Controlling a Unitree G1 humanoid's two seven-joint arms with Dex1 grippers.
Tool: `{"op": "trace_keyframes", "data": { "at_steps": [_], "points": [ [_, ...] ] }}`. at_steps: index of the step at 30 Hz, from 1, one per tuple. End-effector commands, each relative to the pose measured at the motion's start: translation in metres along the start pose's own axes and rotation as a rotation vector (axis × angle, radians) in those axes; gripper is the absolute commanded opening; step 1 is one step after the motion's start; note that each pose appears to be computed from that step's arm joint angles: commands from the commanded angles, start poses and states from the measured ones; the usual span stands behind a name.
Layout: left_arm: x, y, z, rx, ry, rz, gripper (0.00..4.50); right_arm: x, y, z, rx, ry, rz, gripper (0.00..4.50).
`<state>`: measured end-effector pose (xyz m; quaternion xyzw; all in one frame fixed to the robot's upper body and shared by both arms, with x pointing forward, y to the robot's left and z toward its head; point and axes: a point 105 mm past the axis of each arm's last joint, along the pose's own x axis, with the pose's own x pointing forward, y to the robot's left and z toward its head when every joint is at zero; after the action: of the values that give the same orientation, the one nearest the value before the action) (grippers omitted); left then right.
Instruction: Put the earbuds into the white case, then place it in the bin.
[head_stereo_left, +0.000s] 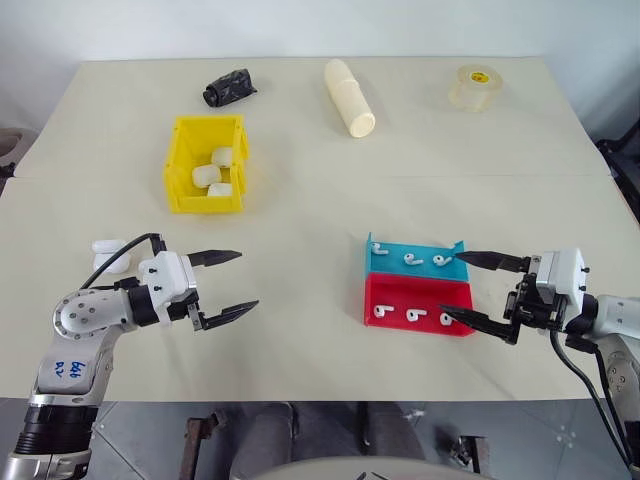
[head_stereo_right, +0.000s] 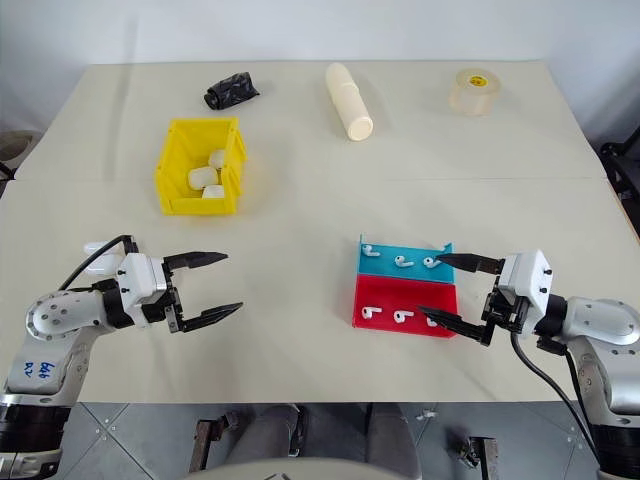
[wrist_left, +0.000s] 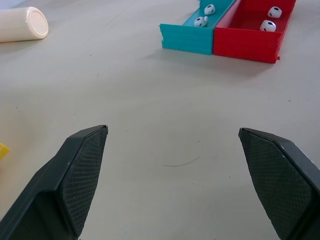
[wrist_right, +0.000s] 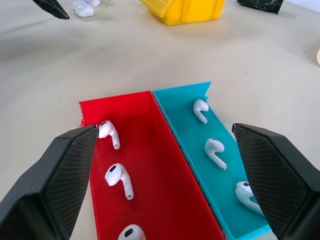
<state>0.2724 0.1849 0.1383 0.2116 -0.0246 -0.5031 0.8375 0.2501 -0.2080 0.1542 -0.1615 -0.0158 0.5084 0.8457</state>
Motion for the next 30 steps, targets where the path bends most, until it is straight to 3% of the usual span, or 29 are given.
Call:
{"op": "trace_keyframes", "data": {
  "at_steps": [1, 6, 10, 16, 20, 24, 30],
  "points": [
    [-0.005, 0.006, 0.009, 0.034, -0.030, 0.030, 4.48, -0.003, -0.003, 0.007, -0.045, -0.019, -0.009, 4.50],
    [-0.019, 0.021, 0.010, 0.009, -0.041, 0.195, 4.48, 0.015, 0.000, 0.019, -0.052, -0.098, 0.018, 4.50],
    [-0.051, 0.034, 0.009, -0.084, -0.066, 0.457, 4.48, 0.039, 0.013, 0.034, -0.103, -0.179, 0.097, 4.50],
    [-0.104, 0.004, -0.013, -0.231, 0.020, 0.807, 4.48, 0.065, 0.043, 0.054, -0.216, -0.345, 0.244, 4.50],
    [-0.130, -0.012, -0.027, -0.352, 0.085, 0.996, 4.48, 0.071, 0.049, 0.056, -0.209, -0.389, 0.247, 4.50],
    [-0.128, -0.026, -0.033, -0.435, 0.152, 1.015, 4.48, 0.068, 0.048, 0.050, -0.192, -0.369, 0.255, 4.50],
    [-0.107, -0.019, -0.025, -0.550, 0.231, 0.998, 4.48, 0.058, 0.049, 0.045, -0.103, -0.312, 0.301, 4.50]
  ]
}}
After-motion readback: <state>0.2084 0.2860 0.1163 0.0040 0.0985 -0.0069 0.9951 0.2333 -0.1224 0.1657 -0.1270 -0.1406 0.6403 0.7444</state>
